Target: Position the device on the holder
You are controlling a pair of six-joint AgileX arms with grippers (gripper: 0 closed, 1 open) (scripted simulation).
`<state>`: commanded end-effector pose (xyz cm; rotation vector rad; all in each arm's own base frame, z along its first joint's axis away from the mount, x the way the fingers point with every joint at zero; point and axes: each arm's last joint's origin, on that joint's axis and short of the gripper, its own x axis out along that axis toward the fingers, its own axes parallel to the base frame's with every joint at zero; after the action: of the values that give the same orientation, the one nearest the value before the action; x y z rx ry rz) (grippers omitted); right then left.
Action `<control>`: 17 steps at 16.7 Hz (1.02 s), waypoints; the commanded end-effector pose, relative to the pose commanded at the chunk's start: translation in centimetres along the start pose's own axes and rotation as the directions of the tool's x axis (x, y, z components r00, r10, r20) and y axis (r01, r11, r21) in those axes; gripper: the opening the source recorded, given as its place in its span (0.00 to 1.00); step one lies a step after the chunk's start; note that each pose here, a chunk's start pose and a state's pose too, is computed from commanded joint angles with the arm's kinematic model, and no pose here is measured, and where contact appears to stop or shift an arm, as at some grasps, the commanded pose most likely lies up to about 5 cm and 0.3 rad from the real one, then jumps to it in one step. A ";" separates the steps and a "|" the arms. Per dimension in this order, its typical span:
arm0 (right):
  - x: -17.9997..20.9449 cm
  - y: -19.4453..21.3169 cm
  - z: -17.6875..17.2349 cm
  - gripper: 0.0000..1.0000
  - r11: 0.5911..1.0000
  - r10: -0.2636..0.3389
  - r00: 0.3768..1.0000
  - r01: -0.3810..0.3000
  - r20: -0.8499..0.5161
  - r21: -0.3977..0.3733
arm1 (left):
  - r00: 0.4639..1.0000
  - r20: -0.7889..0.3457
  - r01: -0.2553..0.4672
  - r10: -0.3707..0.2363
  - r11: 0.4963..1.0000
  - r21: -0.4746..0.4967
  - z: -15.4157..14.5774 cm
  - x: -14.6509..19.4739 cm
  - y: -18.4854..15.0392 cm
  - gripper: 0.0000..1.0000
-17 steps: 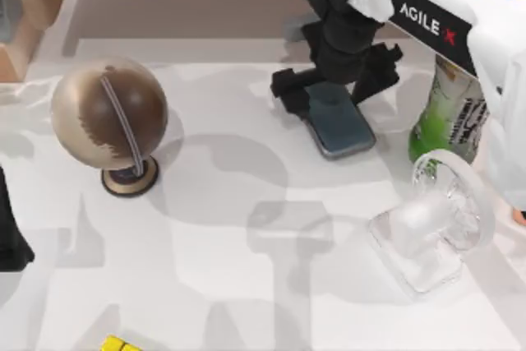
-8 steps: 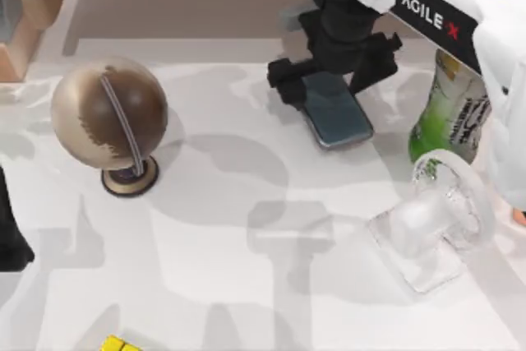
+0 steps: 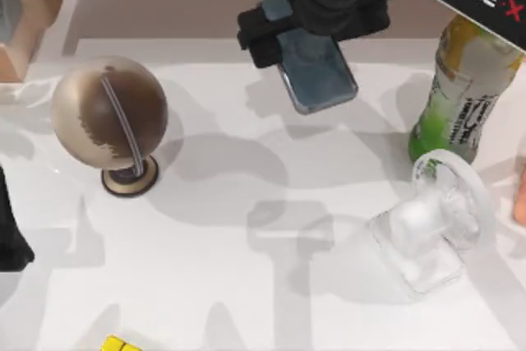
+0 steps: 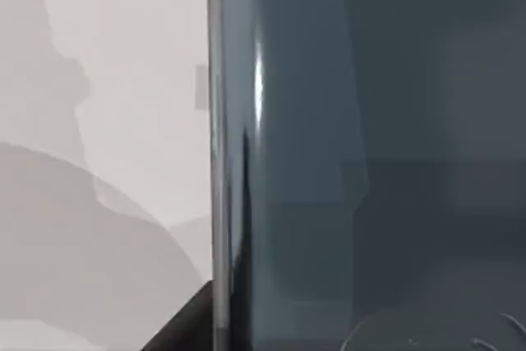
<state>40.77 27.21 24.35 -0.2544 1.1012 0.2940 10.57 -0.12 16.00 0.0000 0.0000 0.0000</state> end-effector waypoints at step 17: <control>-14.4 -8.2 -17.5 0.00 0.830 -0.474 0.708 0.161 0.523 0.535 | 1.000 0.000 0.000 0.000 1.000 0.000 0.0 0.0 0.0 1.00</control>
<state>23.04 11.97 30.19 0.0820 0.3907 -0.2091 10.57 -0.12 16.00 0.0000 0.0000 0.0000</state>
